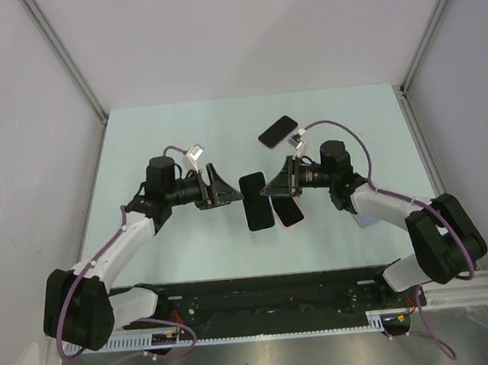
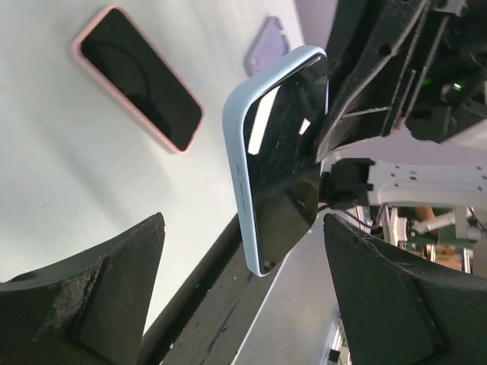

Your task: Put the phone into the phone case

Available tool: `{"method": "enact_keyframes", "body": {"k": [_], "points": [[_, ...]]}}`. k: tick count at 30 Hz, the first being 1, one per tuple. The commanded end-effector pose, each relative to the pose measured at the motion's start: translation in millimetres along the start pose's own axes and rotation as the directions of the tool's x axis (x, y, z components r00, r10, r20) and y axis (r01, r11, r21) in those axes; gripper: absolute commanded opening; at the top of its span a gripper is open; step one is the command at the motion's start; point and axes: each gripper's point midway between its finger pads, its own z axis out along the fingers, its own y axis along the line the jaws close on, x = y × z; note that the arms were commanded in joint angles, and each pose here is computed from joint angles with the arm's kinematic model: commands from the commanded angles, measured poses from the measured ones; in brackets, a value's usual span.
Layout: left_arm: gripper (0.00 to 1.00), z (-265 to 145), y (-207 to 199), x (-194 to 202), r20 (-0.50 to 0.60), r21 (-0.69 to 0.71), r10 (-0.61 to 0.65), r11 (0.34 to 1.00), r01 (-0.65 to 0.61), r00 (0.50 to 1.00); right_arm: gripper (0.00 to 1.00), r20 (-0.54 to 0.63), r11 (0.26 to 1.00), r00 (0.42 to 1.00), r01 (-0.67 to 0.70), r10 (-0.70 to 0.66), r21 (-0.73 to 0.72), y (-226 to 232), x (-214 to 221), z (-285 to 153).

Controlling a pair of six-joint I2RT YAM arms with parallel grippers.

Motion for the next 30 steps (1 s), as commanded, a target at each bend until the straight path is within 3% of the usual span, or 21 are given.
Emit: {"method": "enact_keyframes", "body": {"k": [1, 12, 18, 21, 26, 27, 29, 30], "points": [[0.9, -14.8, -52.9, -11.9, 0.027, 0.209, 0.155, 0.965, -0.157, 0.988, 0.0, 0.006, 0.98, 0.994, 0.109, -0.11, -0.167, 60.7, -2.5, -16.9], [0.93, -30.4, -88.1, 0.3, 0.065, 0.397, 0.233, 0.886, -0.24, 0.97, 0.0, 0.018, 0.938, 0.993, 0.113, -0.114, -0.328, 100.3, 8.2, -19.2], [0.87, -27.3, -88.7, 5.9, 0.042, 0.42, 0.21, 0.883, -0.208, 0.977, 0.0, 0.009, 0.932, 0.996, 0.087, -0.09, -0.351, 101.9, 13.1, -10.8], [0.76, -27.8, -92.9, 8.4, 0.037, 0.451, 0.199, 0.871, -0.194, 0.979, 0.0, 0.005, 0.927, 0.997, 0.076, -0.08, -0.367, 103.5, 12.5, -9.3], [0.36, -28.0, -97.4, 7.8, 0.012, 0.466, 0.191, 0.867, -0.174, 0.982, 0.03, -0.015, 0.932, 0.998, 0.055, -0.065, -0.359, 96.3, 15.1, -6.9], [0.26, -27.6, -97.4, 7.5, 0.007, 0.466, 0.189, 0.868, -0.17, 0.982, 0.08, -0.018, 0.932, 0.998, 0.056, -0.067, -0.359, 95.7, 15.6, -7.4], [0.18, -27.2, -97.7, 6.2, 0.008, 0.464, 0.183, 0.87, -0.166, 0.983, 0.15, -0.022, 0.931, 0.997, 0.065, -0.078, -0.359, 94.9, 20.4, -10.8], [0.09, -26.8, -97.9, 5.8, 0.012, 0.463, 0.184, 0.87, -0.169, 0.983, 0.25, -0.018, 0.931, 0.996, 0.078, -0.09, -0.357, 94.1, 21.6, -12.0]]}}
